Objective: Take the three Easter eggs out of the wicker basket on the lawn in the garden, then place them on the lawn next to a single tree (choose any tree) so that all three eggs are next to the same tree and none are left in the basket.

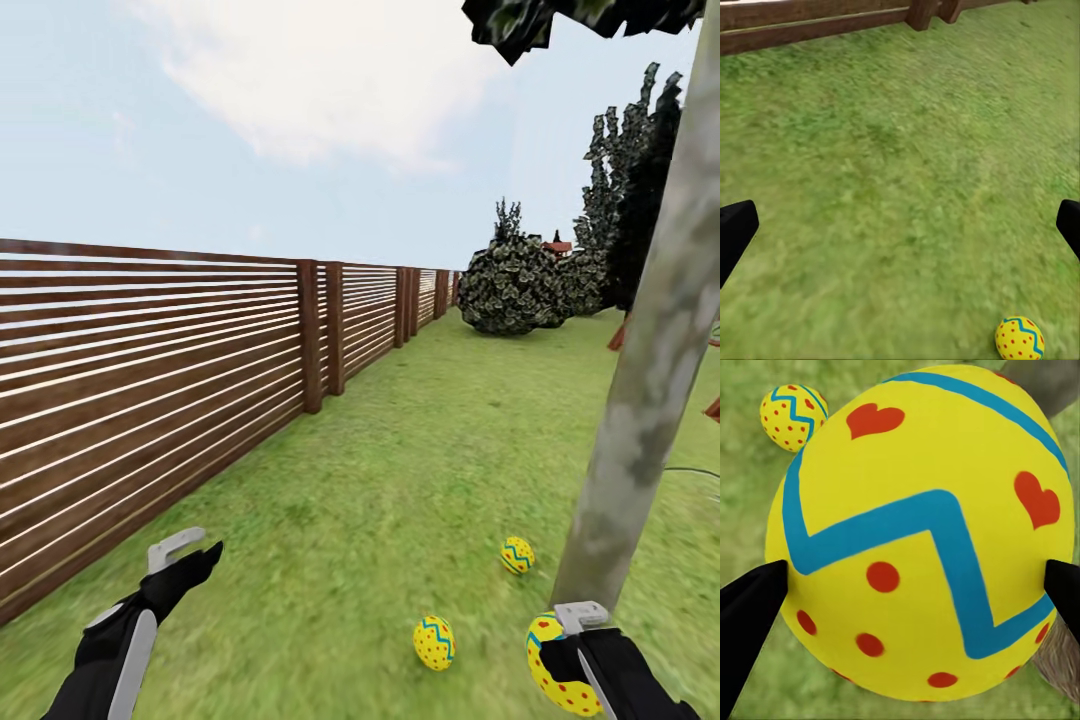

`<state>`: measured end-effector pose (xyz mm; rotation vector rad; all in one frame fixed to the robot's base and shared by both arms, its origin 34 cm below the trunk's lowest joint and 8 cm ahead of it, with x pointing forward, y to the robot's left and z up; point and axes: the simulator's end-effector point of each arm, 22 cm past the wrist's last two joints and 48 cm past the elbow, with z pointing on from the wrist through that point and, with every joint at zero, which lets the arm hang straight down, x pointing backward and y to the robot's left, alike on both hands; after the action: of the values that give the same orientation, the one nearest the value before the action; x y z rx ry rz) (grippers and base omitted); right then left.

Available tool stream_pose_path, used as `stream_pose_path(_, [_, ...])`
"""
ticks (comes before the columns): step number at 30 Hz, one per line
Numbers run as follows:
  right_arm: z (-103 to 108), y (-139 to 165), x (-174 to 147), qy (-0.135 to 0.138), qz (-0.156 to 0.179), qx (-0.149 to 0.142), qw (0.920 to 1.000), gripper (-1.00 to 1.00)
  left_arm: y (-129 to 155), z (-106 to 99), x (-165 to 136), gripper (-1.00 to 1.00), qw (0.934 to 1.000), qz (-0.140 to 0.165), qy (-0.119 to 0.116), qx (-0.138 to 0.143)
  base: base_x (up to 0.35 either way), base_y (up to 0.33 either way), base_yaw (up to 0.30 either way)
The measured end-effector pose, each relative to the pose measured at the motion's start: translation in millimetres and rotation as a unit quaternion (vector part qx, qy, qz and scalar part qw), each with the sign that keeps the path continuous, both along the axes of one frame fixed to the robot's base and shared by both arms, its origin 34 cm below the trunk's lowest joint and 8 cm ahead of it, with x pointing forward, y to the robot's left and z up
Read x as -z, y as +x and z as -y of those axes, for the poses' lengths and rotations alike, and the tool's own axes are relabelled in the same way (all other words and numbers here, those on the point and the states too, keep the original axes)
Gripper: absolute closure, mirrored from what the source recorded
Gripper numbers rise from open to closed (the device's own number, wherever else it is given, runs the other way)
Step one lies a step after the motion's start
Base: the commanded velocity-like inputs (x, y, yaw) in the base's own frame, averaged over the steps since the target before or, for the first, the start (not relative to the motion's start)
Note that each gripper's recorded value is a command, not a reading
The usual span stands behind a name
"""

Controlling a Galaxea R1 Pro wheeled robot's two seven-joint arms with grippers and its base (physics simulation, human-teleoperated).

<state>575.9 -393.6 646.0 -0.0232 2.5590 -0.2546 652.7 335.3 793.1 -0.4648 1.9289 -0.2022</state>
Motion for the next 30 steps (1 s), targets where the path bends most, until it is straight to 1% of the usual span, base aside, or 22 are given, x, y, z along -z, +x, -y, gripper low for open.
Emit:
stream_pose_path(2, [0, 0, 0, 0.000, 0.000, 0.000, 1.0000, 1.00, -3, 2, 15, -1.00, 0.9999, -0.015, -0.006, 0.001, 0.340, 0.007, 0.000])
stream_pose_path(3, [0, 0, 0, 0.000, 0.000, 0.000, 1.0000, 1.00, -3, 3, 18, -1.00, 0.9998, -0.018, -0.007, 0.001, 0.341, 0.002, 0.000])
stream_pose_path(10, [1, 0, -1, 0.000, 0.001, 0.001, 1.0000, 1.00, -3, 6, 20, -1.00, 0.9998, -0.019, -0.009, 0.005, 0.316, -0.042, 0.000])
stream_pose_path(11, [2, 0, -1, 0.000, 0.001, 0.001, 1.0000, 1.00, -3, 6, 20, -1.00, 0.9998, -0.017, -0.009, 0.004, 0.101, -0.013, 0.000])
stream_pose_path(14, [2, 0, -1, 0.000, 0.001, 0.001, 1.0000, 1.00, 1, 1, 12, -1.00, 1.0000, 0.003, -0.005, -0.004, 0.022, -0.003, 0.000])
stream_pose_path(15, [2, 0, -1, 0.000, 0.001, 0.001, 1.0000, 1.00, 1, 1, 11, -1.00, 1.0000, 0.004, -0.004, -0.005, 0.003, 0.000, 0.000])
stream_pose_path(18, [2, 0, -1, 0.000, 0.001, 0.001, 1.0000, 1.00, 1, 0, 11, -1.00, 1.0000, 0.005, -0.003, -0.005, 0.000, 0.000, 0.000])
stream_pose_path(30, [2, -2, 22, 0.001, 0.001, 0.002, 1.0000, 1.00, -2, 2, 36, -1.00, 1.0000, -0.001, -0.004, -0.003, 0.000, 0.000, 0.000])
